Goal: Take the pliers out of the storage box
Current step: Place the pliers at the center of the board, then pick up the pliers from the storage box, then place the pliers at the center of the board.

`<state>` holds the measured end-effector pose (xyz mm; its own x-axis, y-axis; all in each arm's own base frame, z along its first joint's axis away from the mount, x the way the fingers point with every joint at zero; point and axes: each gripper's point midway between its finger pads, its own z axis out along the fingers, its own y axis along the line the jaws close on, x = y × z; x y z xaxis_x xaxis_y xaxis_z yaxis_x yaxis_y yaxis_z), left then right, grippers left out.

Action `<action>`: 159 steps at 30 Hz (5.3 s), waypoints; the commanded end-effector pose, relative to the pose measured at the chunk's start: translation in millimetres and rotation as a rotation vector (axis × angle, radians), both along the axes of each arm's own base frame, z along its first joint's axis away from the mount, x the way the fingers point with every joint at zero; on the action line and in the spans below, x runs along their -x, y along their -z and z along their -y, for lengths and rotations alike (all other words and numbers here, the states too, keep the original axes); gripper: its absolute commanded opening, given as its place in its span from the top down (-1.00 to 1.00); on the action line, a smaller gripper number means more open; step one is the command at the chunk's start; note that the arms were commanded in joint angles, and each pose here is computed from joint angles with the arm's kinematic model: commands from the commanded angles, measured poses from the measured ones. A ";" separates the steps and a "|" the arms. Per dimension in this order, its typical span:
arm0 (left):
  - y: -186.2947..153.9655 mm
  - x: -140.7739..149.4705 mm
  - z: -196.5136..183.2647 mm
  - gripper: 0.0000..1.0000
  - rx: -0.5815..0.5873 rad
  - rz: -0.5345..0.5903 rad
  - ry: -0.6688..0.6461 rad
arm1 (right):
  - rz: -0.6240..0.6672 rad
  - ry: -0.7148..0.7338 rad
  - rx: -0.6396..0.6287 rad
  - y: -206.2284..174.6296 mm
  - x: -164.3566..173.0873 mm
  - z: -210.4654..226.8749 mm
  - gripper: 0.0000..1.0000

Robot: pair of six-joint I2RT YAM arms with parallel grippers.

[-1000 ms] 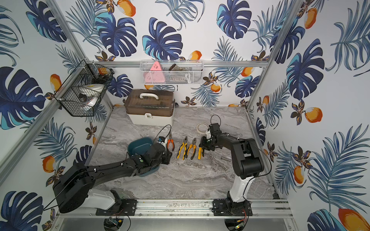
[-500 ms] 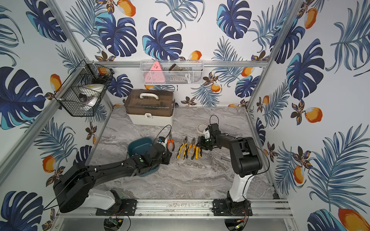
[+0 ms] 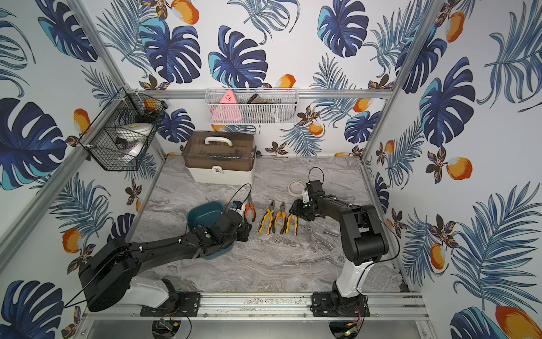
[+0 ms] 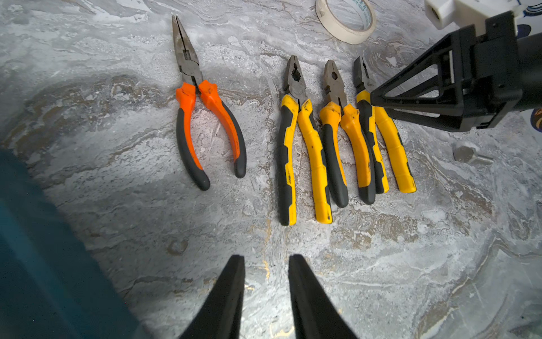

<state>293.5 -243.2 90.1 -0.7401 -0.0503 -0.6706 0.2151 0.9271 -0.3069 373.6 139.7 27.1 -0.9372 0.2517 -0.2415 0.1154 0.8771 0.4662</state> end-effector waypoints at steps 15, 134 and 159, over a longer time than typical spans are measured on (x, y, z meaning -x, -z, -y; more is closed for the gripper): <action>-6.4 -5.6 -4.4 0.31 -0.027 0.038 -0.015 | -0.007 -0.053 -0.002 -5.4 -8.5 -6.9 -0.09; -69.7 41.6 14.0 1.00 0.151 0.023 0.182 | 0.309 -0.226 -0.692 -135.0 118.3 -220.8 -0.14; -96.6 16.3 -20.0 0.02 0.002 0.061 -0.091 | 0.450 -0.199 -0.323 -156.6 104.5 -170.7 1.00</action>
<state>257.2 -247.7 182.4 -0.7258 -0.0742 -0.6839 0.2835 0.8735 -0.3957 266.5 336.7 194.0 -0.8228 0.2728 -0.4986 -0.3030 0.5317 0.7909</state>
